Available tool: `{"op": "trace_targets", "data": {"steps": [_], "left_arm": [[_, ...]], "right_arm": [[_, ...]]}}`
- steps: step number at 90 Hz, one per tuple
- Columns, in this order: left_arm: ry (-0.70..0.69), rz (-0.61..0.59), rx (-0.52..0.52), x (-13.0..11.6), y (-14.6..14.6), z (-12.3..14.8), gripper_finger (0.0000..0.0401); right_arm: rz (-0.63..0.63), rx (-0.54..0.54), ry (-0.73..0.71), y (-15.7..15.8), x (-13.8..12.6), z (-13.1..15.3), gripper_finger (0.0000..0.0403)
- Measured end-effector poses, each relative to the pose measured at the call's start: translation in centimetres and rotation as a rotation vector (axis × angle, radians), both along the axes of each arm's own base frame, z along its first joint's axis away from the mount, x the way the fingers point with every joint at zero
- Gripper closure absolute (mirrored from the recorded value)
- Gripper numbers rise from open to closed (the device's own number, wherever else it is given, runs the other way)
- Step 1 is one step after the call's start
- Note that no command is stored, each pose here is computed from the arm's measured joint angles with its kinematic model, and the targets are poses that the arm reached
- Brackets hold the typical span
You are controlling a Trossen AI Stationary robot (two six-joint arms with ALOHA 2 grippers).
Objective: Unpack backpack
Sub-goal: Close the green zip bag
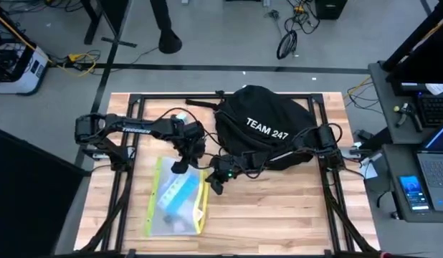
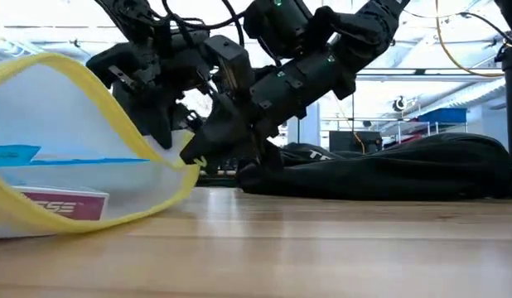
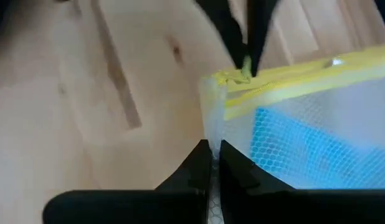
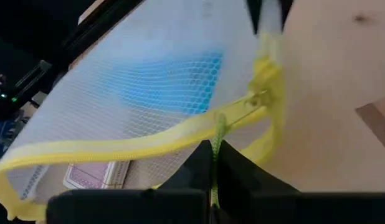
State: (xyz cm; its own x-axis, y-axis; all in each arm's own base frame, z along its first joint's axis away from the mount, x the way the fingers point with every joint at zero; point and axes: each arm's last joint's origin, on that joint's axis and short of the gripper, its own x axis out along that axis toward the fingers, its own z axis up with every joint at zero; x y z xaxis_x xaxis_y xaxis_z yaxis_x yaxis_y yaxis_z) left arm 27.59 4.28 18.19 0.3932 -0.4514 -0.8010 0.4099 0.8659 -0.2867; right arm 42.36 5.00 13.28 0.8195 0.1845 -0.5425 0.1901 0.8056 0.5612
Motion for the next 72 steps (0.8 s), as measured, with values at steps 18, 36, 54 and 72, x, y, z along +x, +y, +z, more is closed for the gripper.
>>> {"op": "trace_targets", "data": {"steps": [18, 36, 54, 72], "left_arm": [[-0.059, -0.071, 0.077, 0.5, -0.7, 0.1, 0.0332], [-0.125, -0.053, 0.136, 1.2, -0.5, 0.2, 0.0231], [-0.12, -0.04, 0.178, 2.2, -0.2, -1.3, 0.018], [-0.089, -0.039, 0.159, 3.1, -0.1, -3.4, 0.0186]], "right_arm": [[-0.011, -0.012, -0.002, -0.5, 0.1, 0.0, 0.0402], [-0.013, -0.024, -0.004, -0.6, 0.1, 0.0, 0.0402], [-0.011, -0.033, 0.004, -0.6, 0.0, -0.1, 0.0402], [-0.016, -0.031, 0.022, -0.5, -0.1, -0.2, 0.0403]]}}
